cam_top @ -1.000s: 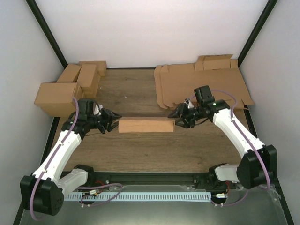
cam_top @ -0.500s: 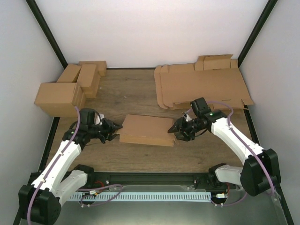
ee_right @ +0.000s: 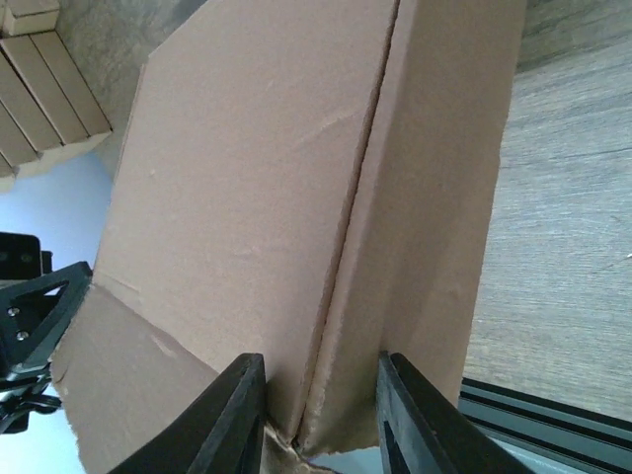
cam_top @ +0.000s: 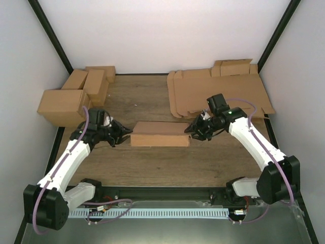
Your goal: Fold the paper box
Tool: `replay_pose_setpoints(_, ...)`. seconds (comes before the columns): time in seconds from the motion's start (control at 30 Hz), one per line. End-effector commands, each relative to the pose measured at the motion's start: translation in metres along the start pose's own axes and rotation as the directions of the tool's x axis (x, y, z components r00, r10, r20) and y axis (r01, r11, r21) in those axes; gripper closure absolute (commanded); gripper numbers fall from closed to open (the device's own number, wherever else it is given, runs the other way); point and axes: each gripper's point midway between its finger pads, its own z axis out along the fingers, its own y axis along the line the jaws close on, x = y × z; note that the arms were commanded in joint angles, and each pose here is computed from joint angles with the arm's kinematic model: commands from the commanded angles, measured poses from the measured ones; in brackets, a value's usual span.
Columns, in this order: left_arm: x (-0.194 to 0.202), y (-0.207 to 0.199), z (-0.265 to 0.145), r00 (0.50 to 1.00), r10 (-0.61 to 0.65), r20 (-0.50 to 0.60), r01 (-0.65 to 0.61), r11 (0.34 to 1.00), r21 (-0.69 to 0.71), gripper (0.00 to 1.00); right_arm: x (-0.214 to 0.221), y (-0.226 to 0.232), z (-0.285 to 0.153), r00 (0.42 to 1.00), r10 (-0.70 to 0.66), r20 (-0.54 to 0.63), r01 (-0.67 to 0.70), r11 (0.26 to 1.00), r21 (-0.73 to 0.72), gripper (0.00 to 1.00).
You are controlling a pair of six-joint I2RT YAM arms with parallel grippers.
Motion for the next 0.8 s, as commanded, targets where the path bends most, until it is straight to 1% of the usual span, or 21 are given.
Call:
replay_pose_setpoints(0.0, 0.031, -0.037, -0.006, 0.984, 0.037, -0.172, -0.023, 0.996, 0.083, 0.82, 0.012, 0.054, -0.011, 0.995, -0.067, -0.074, 0.054, 0.984, -0.169, 0.7)
replay_pose_setpoints(0.1, 0.033, -0.042, -0.008, 0.98, 0.0, -0.197, 0.013, 0.998, 0.065, 0.82, 0.01, 0.06, -0.013, 0.995, -0.041, -0.086, 0.026, 0.985, -0.17, 0.69)
replay_pose_setpoints(0.13, 0.034, -0.042, -0.009, 0.978, -0.024, -0.206, 0.036, 0.998, 0.054, 0.83, 0.011, 0.062, -0.014, 0.995, -0.023, -0.095, 0.007, 0.986, -0.168, 0.68)
replay_pose_setpoints(0.17, 0.036, -0.043, -0.01, 0.976, -0.054, -0.211, 0.064, 0.997, 0.044, 0.86, 0.012, 0.063, -0.015, 0.994, 0.003, -0.109, -0.021, 0.986, -0.165, 0.68)
replay_pose_setpoints(0.2, 0.037, -0.043, -0.012, 0.972, -0.095, -0.215, 0.104, 0.994, 0.031, 0.9, 0.014, 0.065, -0.017, 0.992, 0.031, -0.125, -0.051, 0.985, -0.163, 0.68)
replay_pose_setpoints(0.23, 0.039, -0.044, -0.015, 0.966, -0.141, -0.216, 0.148, 0.989, 0.02, 0.91, 0.017, 0.066, -0.019, 0.987, 0.069, -0.148, -0.092, 0.984, -0.151, 0.67)
replay_pose_setpoints(0.33, 0.043, -0.048, -0.023, 0.933, -0.291, -0.211, 0.301, 0.953, 0.015, 0.9, 0.019, 0.071, -0.025, 0.975, 0.125, -0.183, -0.152, 0.978, -0.14, 0.64)
replay_pose_setpoints(0.43, 0.044, -0.055, -0.03, 0.897, -0.389, -0.209, 0.403, 0.915, 0.028, 0.88, 0.015, 0.069, -0.032, 0.962, 0.205, -0.181, -0.225, 0.969, -0.101, 0.64)
replay_pose_setpoints(0.5, 0.043, -0.058, -0.032, 0.883, -0.427, -0.193, 0.44, 0.898, 0.024, 0.88, 0.016, 0.061, -0.032, 0.937, 0.283, -0.207, -0.302, 0.951, -0.07, 0.64)
replay_pose_setpoints(0.57, 0.042, -0.055, -0.033, 0.866, -0.468, -0.174, 0.475, 0.88, -0.003, 0.88, 0.018, 0.057, -0.03, 0.914, 0.329, -0.239, -0.351, 0.935, -0.056, 0.64)
replay_pose_setpoints(0.77, 0.035, -0.052, -0.021, 0.844, -0.508, -0.17, 0.507, 0.86, -0.057, 0.87, 0.008, 0.051, -0.022, 0.887, 0.384, -0.258, -0.405, 0.914, -0.031, 0.64)
